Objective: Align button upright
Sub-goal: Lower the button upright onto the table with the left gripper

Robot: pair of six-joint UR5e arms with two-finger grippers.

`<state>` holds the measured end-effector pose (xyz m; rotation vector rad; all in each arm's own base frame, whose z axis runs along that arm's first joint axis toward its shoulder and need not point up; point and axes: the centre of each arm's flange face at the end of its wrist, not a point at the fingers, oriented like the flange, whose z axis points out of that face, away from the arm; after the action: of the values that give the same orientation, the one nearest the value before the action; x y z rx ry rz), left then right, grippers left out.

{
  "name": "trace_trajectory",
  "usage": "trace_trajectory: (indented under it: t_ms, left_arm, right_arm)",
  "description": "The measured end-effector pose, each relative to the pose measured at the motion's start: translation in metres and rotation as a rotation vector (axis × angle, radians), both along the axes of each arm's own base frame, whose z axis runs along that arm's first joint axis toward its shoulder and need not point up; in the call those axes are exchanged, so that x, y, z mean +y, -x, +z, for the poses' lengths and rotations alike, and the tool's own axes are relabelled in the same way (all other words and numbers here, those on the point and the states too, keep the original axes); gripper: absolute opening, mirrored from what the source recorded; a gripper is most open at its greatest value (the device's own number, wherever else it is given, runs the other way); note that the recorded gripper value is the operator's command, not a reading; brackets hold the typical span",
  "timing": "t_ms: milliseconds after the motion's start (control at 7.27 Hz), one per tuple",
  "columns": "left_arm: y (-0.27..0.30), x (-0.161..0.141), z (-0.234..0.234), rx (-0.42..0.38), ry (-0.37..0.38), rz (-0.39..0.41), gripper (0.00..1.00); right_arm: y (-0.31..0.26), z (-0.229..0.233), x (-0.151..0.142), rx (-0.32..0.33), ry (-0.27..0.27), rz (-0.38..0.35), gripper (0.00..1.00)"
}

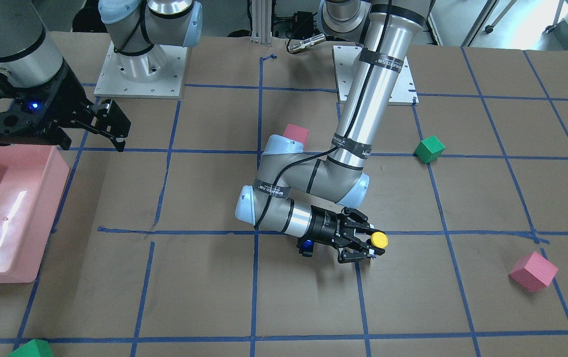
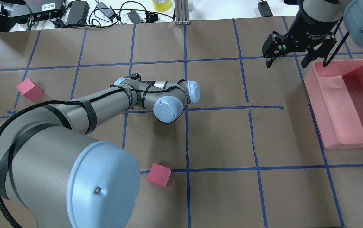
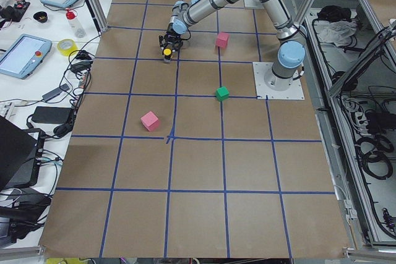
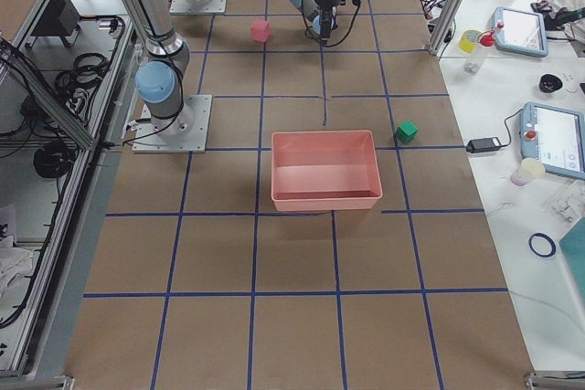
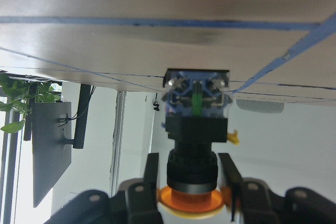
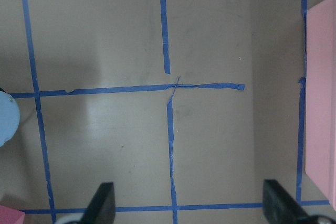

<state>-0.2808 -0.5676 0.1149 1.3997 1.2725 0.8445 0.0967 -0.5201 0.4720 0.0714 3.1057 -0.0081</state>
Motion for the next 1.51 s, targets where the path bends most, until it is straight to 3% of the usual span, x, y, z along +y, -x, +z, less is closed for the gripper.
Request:
trace_trajectory:
  t_ms: [688, 1238, 1375, 1512]
  left_arm:
    - [0.093, 0.053, -0.003, 0.059, 0.057, -0.136, 0.00]
    - [0.109, 0.063, -0.009, 0.089, 0.091, -0.153, 0.00]
    - [0.110, 0.062, -0.011, 0.091, 0.096, -0.152, 0.07]
    - [0.110, 0.062, -0.012, 0.092, 0.097, -0.152, 0.60]
  right_arm:
    - [0.000, 0.000, 0.000, 0.001, -0.001, -0.001, 1.00]
    - [0.002, 0.000, 0.000, 0.010, -0.002, -0.001, 1.00]
    - [0.002, 0.000, 0.000, 0.010, -0.002, -0.002, 1.00]
    - [0.002, -0.001, 0.000, 0.010, -0.003, -0.001, 1.00]
